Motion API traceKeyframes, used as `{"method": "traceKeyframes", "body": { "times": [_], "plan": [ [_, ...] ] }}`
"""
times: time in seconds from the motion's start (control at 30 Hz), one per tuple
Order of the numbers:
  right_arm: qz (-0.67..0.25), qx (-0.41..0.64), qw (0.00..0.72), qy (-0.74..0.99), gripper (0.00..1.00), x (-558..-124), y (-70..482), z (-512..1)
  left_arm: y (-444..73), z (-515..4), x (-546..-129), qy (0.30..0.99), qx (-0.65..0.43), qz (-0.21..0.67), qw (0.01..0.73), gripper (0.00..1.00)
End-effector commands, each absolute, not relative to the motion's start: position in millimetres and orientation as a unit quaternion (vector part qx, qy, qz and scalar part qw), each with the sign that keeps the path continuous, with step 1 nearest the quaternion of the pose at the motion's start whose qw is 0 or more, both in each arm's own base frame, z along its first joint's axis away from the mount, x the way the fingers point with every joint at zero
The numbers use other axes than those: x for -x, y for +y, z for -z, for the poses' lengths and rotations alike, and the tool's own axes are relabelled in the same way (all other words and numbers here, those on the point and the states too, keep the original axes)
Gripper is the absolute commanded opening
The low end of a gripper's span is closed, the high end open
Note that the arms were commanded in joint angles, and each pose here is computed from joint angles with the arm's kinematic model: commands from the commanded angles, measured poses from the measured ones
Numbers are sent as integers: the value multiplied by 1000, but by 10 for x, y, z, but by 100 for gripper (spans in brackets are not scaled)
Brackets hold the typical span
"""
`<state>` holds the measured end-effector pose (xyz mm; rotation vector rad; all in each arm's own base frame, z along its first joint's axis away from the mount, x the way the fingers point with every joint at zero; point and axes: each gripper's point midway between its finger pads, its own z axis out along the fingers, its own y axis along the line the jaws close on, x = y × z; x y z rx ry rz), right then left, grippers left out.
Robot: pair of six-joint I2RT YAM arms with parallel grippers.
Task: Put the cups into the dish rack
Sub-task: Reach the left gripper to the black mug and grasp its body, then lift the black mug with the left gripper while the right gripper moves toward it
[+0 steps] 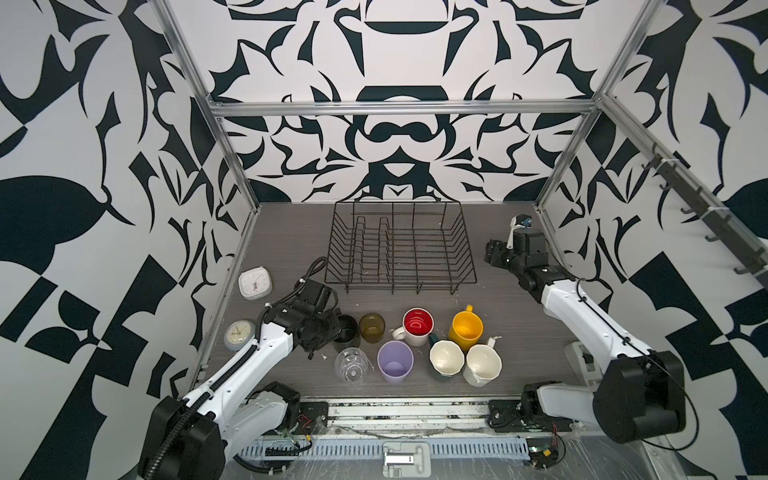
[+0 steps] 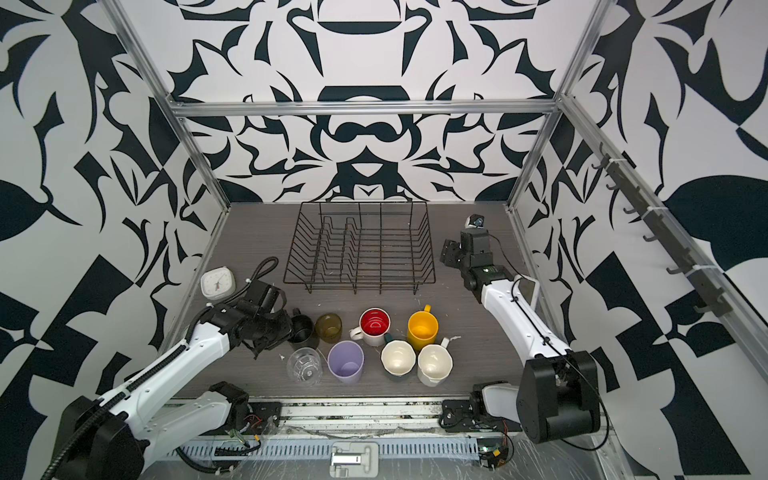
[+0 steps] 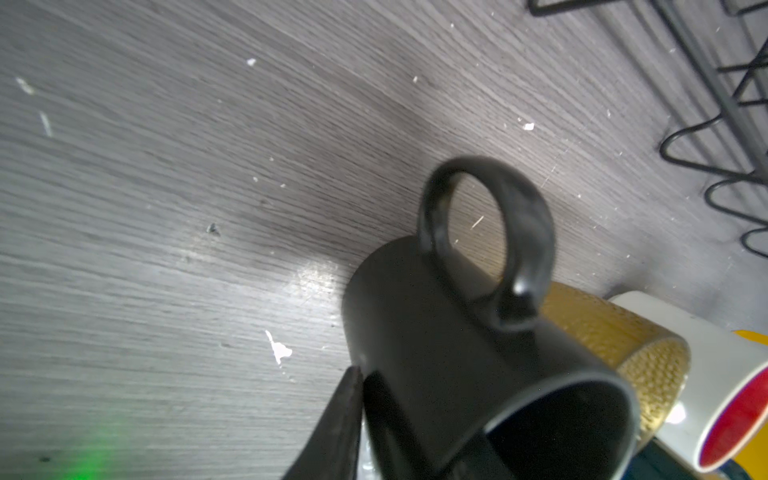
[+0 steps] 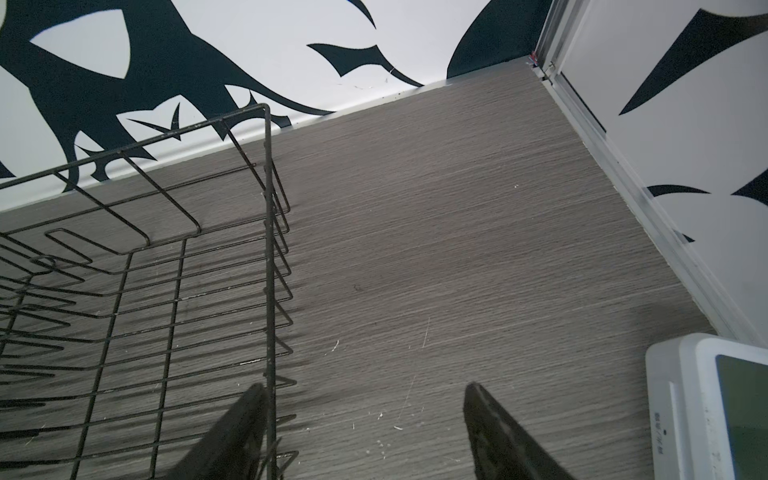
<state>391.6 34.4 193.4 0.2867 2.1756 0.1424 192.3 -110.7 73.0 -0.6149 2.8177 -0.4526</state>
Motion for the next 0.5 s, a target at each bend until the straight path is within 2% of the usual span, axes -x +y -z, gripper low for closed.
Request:
{"method": "traceKeyframes", "body": {
  "times": [0.0, 0.3, 0.4, 0.47],
  "plan": [
    [-64, -113, 482, 867, 77, -3988, 362, -2150, -1014, -670, -1871, 960, 222, 131, 108, 25],
    [-64, -112, 483, 866, 77, -3982, 365, -2161, -922, -796, -1897, 960, 223, 111, 127, 8],
    [-67, -112, 485, 865, 77, -3986, 372, -2183, -858, -836, -1850, 961, 227, 97, 126, 0],
    [-70, -111, 486, 864, 77, -3988, 381, -2201, -821, -919, -1861, 959, 231, 92, 137, 0]
  ]
}}
